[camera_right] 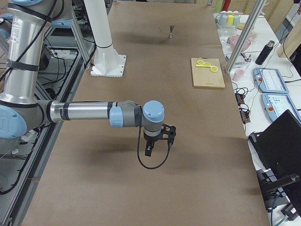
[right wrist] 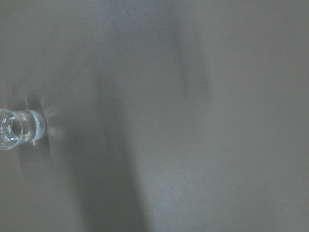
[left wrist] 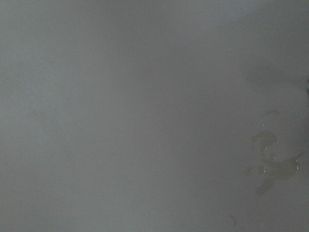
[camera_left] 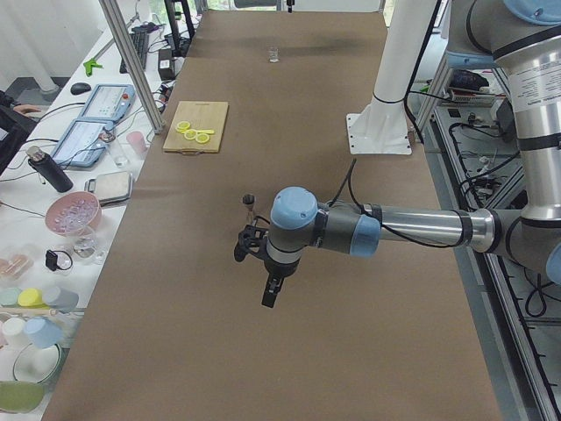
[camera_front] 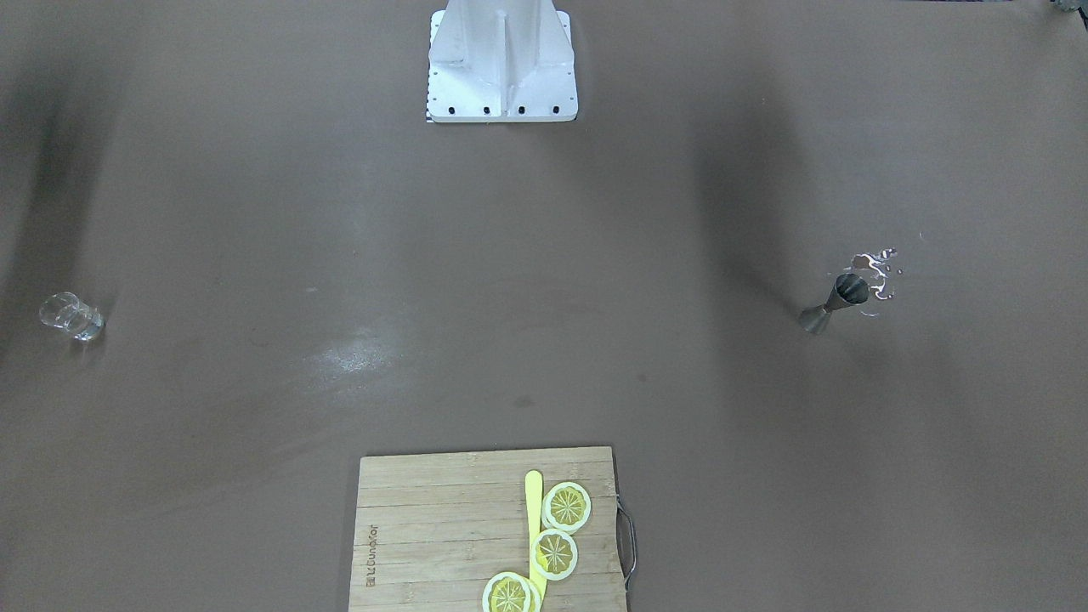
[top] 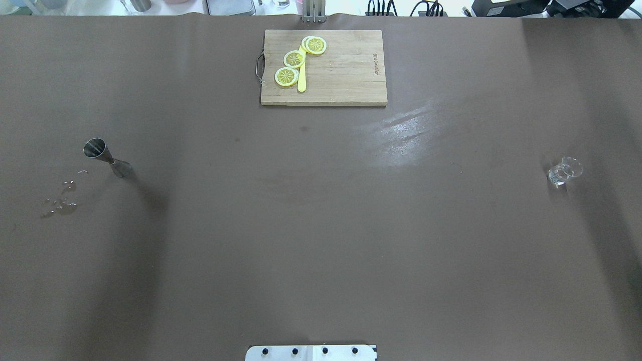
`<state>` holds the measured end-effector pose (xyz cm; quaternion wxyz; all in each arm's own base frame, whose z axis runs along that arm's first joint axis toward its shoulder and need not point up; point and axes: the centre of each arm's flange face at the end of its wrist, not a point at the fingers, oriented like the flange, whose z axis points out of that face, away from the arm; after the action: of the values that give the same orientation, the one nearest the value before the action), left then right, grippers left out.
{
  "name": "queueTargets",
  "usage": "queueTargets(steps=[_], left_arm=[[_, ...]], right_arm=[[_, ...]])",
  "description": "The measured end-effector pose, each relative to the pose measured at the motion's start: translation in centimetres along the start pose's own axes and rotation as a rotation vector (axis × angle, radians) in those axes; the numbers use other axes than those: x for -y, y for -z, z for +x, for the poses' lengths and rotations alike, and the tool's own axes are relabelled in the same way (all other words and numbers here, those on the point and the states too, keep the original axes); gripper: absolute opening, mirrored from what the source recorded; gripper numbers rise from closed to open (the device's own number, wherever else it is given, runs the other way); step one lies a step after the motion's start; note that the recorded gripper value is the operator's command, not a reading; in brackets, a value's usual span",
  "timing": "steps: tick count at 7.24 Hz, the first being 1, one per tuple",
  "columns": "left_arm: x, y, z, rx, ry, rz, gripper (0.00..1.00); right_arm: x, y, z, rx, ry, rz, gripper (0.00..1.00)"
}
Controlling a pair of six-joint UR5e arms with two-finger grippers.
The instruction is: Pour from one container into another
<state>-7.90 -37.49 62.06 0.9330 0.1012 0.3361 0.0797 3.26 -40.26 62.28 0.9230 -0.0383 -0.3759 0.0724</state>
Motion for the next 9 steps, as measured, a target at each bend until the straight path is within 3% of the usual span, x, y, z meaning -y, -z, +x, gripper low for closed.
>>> queueTargets(steps=[3,9], left_arm=[[-2.3,-0.6,-1.6,-0.084,0.159,-0.108,0.97],[-2.9,-1.1,-2.1,-0.121,0.206,-0.127,0.98]], right_arm=[[0.1,0.4,-0.4,0.004,0.007,0.008,1.00],[0.0,0.4,-0.3,-0.004,0.005,0.010,1.00]])
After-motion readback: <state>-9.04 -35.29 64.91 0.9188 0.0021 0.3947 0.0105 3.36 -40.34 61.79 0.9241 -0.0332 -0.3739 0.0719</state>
